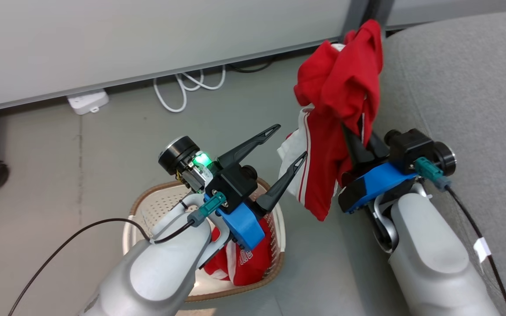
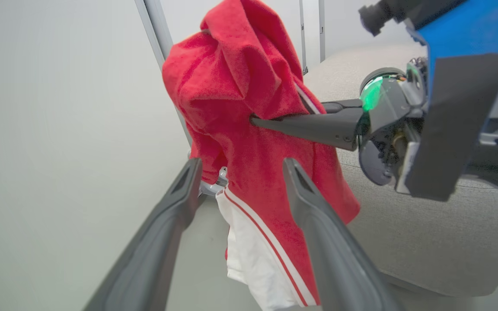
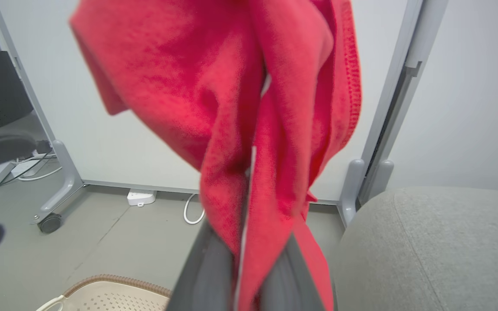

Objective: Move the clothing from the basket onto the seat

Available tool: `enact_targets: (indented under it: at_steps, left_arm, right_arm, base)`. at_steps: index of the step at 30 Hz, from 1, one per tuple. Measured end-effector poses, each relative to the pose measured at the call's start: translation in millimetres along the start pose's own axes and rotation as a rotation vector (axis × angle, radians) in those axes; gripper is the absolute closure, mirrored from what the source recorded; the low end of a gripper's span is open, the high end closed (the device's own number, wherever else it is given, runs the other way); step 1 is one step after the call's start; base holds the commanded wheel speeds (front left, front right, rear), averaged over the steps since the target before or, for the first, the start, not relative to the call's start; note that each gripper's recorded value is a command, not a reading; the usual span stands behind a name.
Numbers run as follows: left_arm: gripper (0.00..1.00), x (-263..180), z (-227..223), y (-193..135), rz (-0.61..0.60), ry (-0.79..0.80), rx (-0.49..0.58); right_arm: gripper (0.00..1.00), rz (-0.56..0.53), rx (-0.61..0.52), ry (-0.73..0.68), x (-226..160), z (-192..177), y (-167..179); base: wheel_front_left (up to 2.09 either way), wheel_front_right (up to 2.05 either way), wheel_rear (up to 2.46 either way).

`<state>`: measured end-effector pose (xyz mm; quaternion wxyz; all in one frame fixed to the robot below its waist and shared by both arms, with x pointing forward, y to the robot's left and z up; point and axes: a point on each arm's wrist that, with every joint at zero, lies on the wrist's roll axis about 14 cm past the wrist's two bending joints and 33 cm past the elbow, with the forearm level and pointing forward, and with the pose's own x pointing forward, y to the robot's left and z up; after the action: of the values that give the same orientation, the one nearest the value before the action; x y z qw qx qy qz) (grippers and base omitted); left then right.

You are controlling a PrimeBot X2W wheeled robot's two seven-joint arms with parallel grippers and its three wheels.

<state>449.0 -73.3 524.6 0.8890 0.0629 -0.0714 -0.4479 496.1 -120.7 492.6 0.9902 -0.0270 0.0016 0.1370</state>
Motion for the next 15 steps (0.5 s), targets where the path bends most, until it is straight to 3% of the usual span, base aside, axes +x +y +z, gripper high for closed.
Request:
enact_targets:
  at_steps: [15]
  left_arm:
    - [0.00,46,-18,-52,-0.203,-0.025,-0.055]
  right_arm:
    - [1.00,-0.362,-0.017,-0.013,-63,1,-120]
  base:
    - [0.00,0.00,0.00]
